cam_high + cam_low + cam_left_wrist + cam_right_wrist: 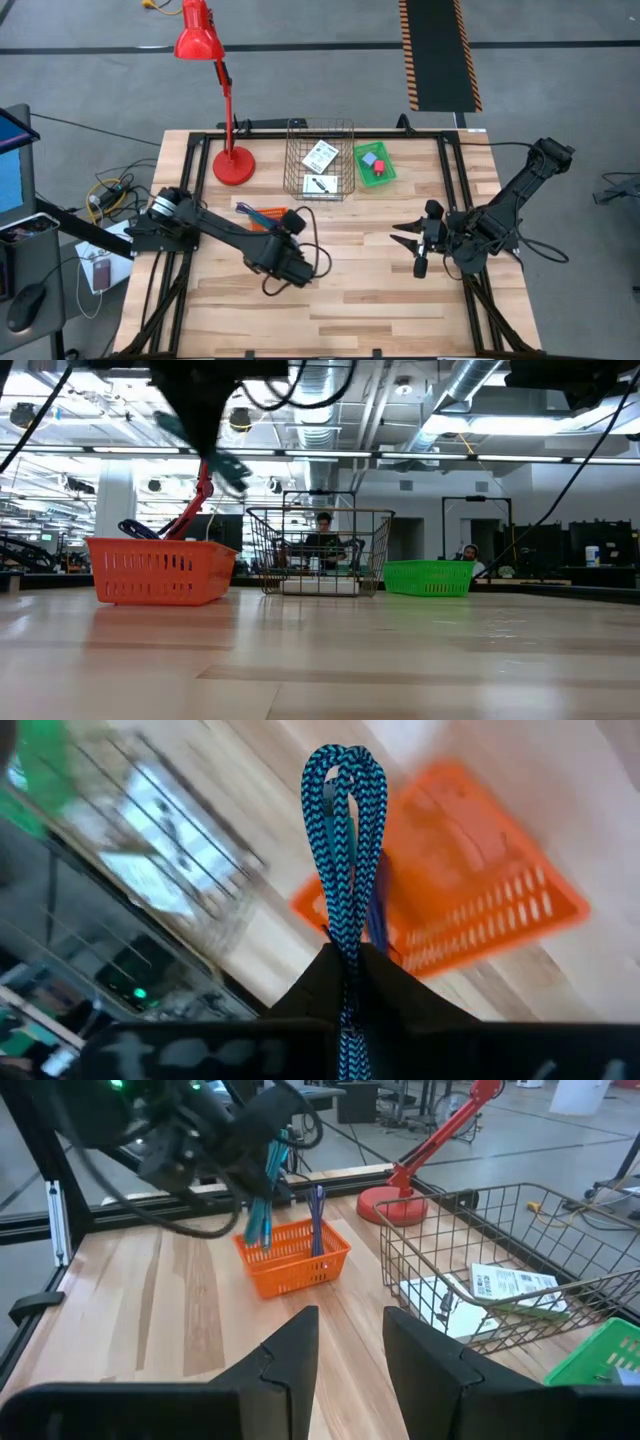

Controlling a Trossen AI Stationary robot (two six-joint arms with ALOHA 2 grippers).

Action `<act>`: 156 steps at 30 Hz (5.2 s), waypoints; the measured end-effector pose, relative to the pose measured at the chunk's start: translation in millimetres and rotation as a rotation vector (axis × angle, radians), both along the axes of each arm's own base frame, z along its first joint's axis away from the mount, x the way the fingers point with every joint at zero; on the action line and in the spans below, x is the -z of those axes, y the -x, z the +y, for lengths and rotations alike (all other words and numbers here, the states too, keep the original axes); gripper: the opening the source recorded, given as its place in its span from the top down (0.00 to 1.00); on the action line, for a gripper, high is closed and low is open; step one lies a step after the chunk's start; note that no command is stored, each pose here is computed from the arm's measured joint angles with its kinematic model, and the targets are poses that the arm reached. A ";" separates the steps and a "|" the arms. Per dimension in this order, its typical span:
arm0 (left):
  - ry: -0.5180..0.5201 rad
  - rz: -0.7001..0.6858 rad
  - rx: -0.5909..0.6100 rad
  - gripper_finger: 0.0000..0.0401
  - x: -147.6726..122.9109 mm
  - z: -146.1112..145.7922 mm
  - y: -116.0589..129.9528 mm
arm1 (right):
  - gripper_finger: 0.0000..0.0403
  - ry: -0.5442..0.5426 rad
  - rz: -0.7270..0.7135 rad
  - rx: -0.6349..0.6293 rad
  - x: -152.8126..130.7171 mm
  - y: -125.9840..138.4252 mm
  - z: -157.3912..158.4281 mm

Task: Pick and place items into bin
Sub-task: Put the blue charger cable into the orange bin, then return to Home Position

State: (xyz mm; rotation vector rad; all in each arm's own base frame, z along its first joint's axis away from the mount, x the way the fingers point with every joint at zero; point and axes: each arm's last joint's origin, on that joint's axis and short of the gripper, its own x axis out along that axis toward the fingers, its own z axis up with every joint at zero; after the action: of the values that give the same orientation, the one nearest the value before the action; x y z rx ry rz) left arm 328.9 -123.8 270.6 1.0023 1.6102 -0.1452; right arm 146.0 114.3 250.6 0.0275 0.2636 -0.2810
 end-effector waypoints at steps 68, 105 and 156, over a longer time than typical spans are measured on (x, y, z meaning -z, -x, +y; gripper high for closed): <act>0.850 -1.093 -0.121 0.68 -136.7 37.8 170.9 | 0.73 -0.146 -0.119 -0.544 -43.0 6.4 -34.0; 1.506 -1.500 0.062 0.68 77.7 93.0 207.2 | 0.73 -0.086 -0.339 -0.859 -18.4 101.1 -94.2; 1.262 -1.753 0.124 0.68 76.9 105.2 237.5 | 0.73 -0.135 -0.423 -0.957 68.5 57.7 -83.0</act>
State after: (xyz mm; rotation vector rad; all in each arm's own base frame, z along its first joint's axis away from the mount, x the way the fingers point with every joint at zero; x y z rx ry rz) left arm 91.4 -18.6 193.7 -0.0370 -0.2926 -0.2140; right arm 88.2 31.3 182.1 0.0889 -0.1419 0.6917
